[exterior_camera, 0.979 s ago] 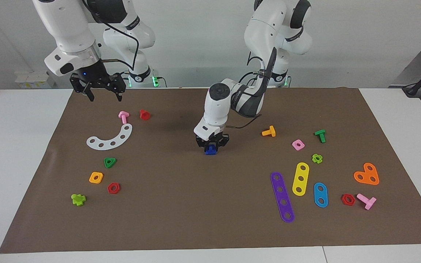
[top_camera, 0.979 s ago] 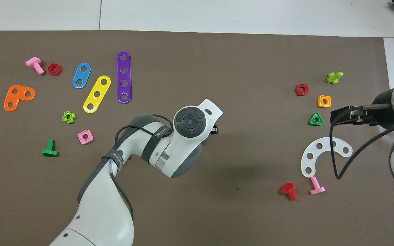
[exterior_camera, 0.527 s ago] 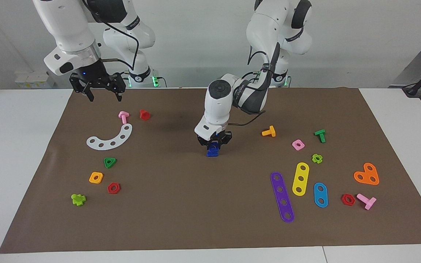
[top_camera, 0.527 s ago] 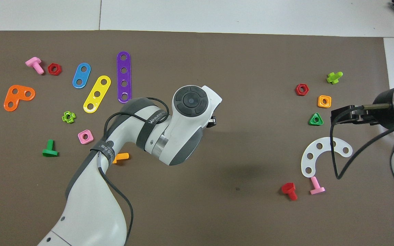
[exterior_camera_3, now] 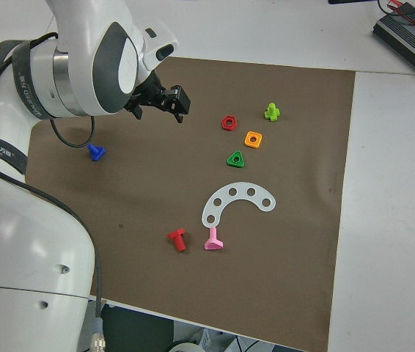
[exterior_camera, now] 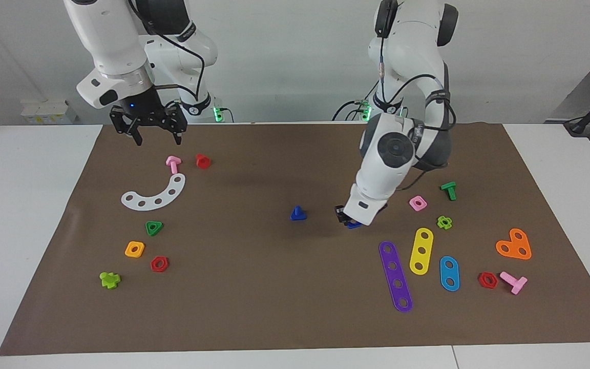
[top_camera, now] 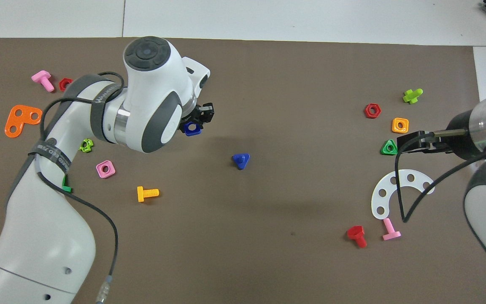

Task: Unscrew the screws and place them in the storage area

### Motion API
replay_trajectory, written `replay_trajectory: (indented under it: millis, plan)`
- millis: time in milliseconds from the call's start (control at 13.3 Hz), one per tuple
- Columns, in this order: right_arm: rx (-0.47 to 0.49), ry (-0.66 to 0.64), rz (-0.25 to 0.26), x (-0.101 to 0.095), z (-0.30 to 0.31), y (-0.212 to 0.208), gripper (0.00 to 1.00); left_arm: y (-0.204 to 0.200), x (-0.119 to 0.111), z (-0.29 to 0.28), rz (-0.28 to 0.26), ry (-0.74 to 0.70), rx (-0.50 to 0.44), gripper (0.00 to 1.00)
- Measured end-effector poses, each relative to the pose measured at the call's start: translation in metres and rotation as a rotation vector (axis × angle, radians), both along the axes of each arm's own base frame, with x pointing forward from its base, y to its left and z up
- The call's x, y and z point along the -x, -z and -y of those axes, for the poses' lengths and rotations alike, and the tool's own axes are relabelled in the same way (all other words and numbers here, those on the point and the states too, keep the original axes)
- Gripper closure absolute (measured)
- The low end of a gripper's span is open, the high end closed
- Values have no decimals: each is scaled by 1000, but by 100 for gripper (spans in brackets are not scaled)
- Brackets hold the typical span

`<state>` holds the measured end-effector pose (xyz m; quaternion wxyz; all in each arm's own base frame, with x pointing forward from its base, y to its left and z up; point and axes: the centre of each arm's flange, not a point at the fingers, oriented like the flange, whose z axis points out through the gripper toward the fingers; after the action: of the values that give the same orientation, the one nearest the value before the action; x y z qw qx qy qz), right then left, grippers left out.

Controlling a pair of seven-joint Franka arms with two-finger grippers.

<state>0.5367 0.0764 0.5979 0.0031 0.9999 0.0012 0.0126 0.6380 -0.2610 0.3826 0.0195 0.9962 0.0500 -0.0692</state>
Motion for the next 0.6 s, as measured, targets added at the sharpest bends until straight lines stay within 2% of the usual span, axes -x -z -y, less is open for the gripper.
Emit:
replay_trajectory:
  millis: [151, 377, 527, 603]
  plan:
    - [-3, 3, 12, -1, -17, 20, 2, 28, -2, -47, -61, 75, 6, 54]
    - [-4, -9, 8, 0, -46, 47, 2, 62, 22, -74, -146, 144, 7, 54]
    - [-12, 1, 22, -6, -74, 69, 2, 66, 33, -76, -156, 154, 8, 54]
    - [-14, 1, 21, -10, -89, 83, 2, 65, 33, -79, -152, 160, 11, 48]
